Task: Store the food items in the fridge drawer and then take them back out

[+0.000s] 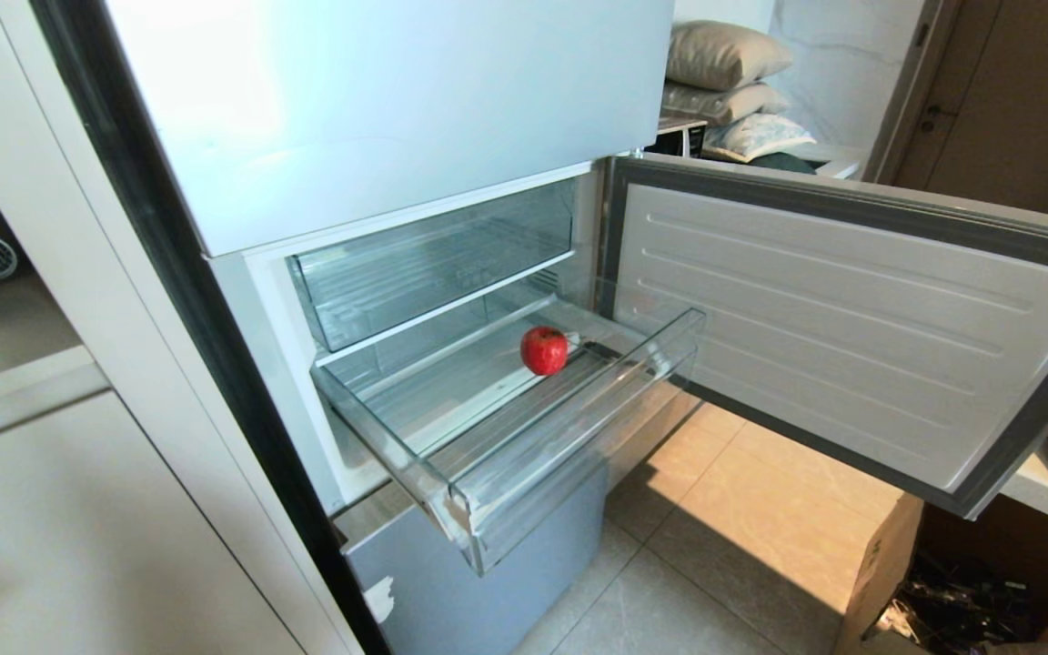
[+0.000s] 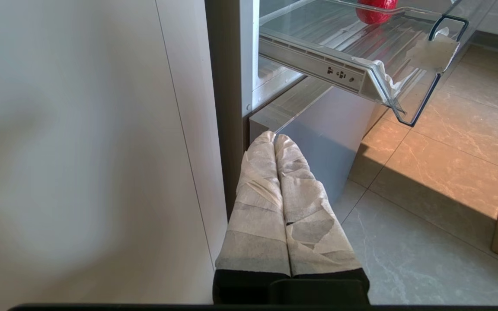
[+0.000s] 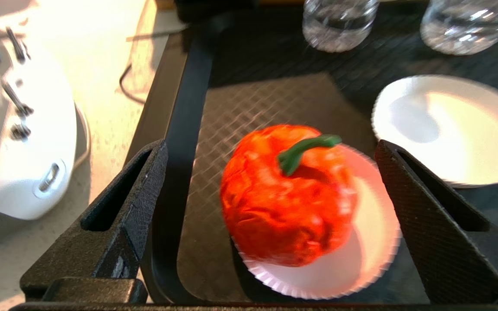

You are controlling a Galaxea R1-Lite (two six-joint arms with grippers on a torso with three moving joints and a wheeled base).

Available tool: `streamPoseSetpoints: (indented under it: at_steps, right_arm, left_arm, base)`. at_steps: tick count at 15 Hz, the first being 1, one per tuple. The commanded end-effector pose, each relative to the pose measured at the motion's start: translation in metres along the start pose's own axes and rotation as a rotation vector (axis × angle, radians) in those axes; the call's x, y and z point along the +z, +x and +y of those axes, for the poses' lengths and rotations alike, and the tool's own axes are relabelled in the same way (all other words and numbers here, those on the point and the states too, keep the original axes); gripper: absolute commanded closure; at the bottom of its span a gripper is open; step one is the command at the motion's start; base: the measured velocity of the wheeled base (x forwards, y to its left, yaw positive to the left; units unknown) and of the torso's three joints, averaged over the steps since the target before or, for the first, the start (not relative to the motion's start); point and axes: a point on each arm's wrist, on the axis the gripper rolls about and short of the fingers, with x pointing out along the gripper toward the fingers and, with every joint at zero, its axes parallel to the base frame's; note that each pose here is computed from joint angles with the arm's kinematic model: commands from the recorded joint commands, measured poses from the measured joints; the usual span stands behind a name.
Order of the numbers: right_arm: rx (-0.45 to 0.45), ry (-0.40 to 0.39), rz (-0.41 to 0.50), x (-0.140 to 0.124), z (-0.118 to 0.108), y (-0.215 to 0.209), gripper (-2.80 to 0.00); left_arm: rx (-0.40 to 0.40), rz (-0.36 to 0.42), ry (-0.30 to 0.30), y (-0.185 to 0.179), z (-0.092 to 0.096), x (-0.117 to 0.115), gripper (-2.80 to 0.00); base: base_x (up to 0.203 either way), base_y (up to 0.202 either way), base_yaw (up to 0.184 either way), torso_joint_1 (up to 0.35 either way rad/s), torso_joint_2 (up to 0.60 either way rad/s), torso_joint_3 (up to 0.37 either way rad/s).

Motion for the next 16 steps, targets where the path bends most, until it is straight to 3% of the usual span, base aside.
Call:
streamPoseSetpoints:
  at_steps: [1,10,11,16]
  right_arm:
    - [0.007,-0.004,0.020,-0.013,0.003,0.009,-2.80]
    - [0.006,-0.004,0.051,-0.028,0.001,0.016,-2.80]
    - [0.005,-0.003,0.051,-0.028,0.001,0.016,0.00]
    - [0.003,-0.002,0.042,-0.024,0.001,0.014,0.00]
  left_arm:
    - [0.000,0.002,0.000,0.000,0.000,0.000,0.00]
    - [0.000,0.002,0.000,0.000,0.000,0.000,0.00]
    - [0.000,0.002,0.000,0.000,0.000,0.000,0.00]
    - [0.000,0.002,0.000,0.000,0.000,0.000,0.00]
  base:
    - [0.000,0.000,0.000,0.000,0.00,0.000]
    - [0.000,0.000,0.000,0.000,0.00,0.000]
    - [0.000,0.000,0.000,0.000,0.00,0.000]
    - [0.000,0.000,0.000,0.000,0.00,0.000]
